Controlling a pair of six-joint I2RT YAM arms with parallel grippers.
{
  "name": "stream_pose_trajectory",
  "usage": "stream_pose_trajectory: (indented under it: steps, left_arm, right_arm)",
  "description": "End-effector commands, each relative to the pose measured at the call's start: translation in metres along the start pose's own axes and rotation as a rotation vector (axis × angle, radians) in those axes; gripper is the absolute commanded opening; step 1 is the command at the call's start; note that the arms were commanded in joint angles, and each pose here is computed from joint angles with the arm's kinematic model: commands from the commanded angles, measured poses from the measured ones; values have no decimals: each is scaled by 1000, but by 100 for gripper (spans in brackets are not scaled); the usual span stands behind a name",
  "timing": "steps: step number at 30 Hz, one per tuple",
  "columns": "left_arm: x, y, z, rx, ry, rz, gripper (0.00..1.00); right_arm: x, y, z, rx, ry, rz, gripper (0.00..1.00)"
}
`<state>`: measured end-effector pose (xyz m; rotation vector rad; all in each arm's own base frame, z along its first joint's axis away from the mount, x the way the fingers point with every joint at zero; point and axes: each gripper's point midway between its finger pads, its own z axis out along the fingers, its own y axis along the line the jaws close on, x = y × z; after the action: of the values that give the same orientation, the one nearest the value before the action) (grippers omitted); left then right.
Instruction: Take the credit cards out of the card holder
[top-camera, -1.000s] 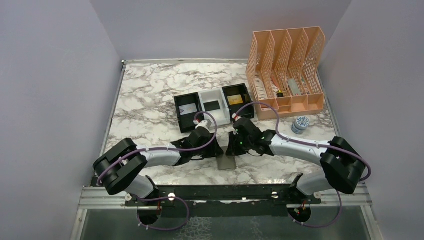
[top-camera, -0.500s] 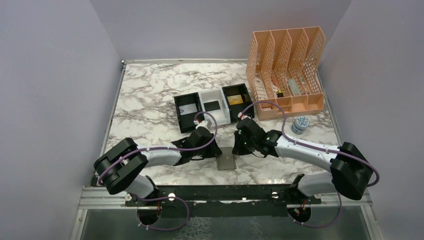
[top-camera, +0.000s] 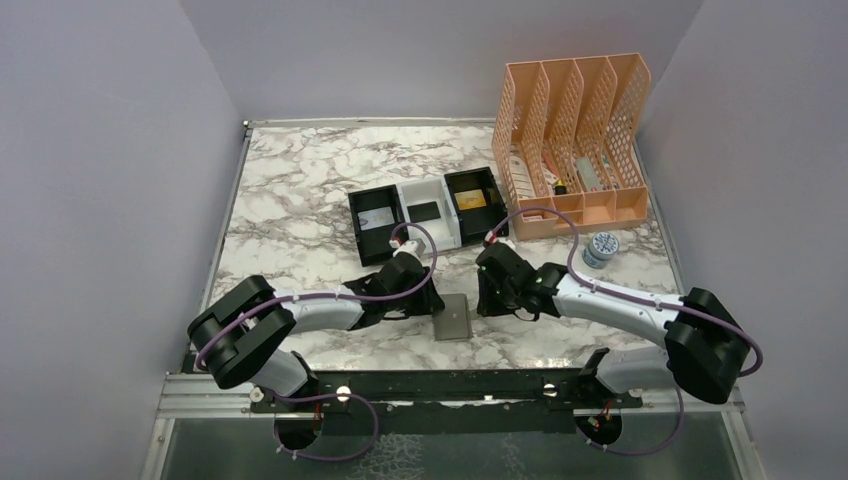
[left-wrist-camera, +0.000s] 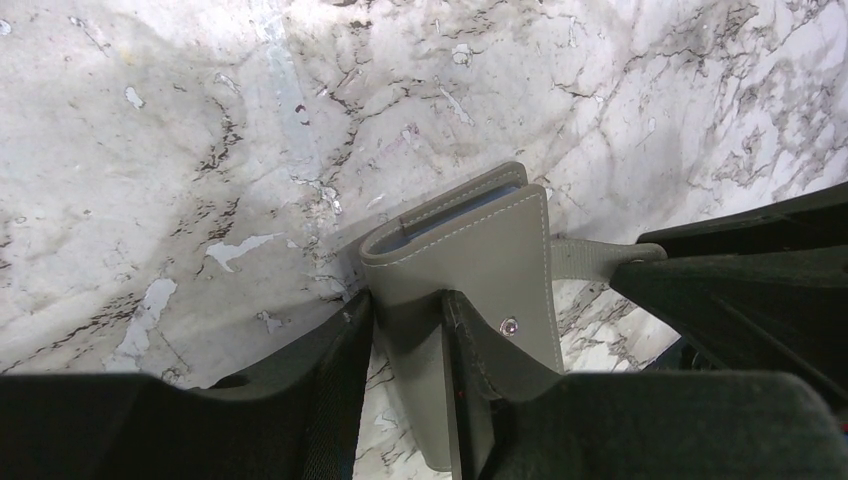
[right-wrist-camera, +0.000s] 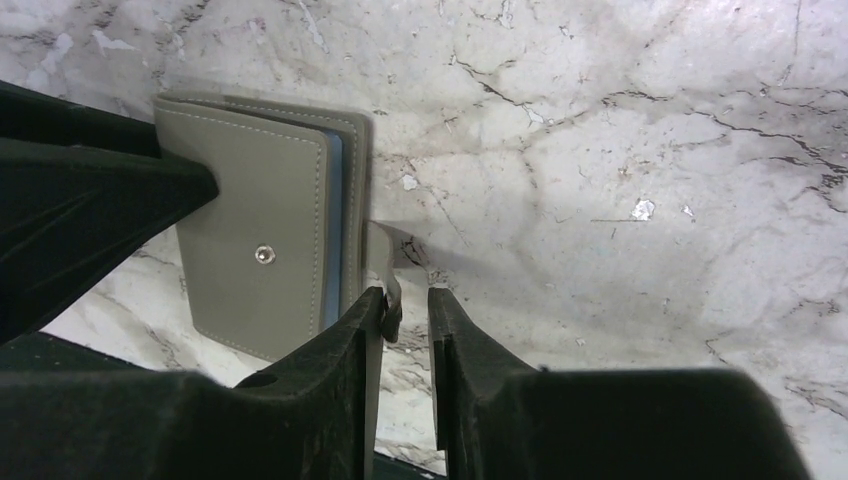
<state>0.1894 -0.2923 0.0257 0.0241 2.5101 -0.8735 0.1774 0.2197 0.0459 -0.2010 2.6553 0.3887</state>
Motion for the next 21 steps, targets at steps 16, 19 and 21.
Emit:
stream_pose_trajectory:
  steps: [16,19,21]
  left_arm:
    - [-15,5,-24,-51,-74,28,69]
    - [-27,9,-38,-86,-140,20,84]
    - [-37,14,-49,-117,-193,9,93]
  right_arm:
    - [-30,42,-21,-202,-117,8,1]
    - [-41,56,-35,-267,-147,-18,1]
    - [-47,67,-44,-319,-161,-36,1]
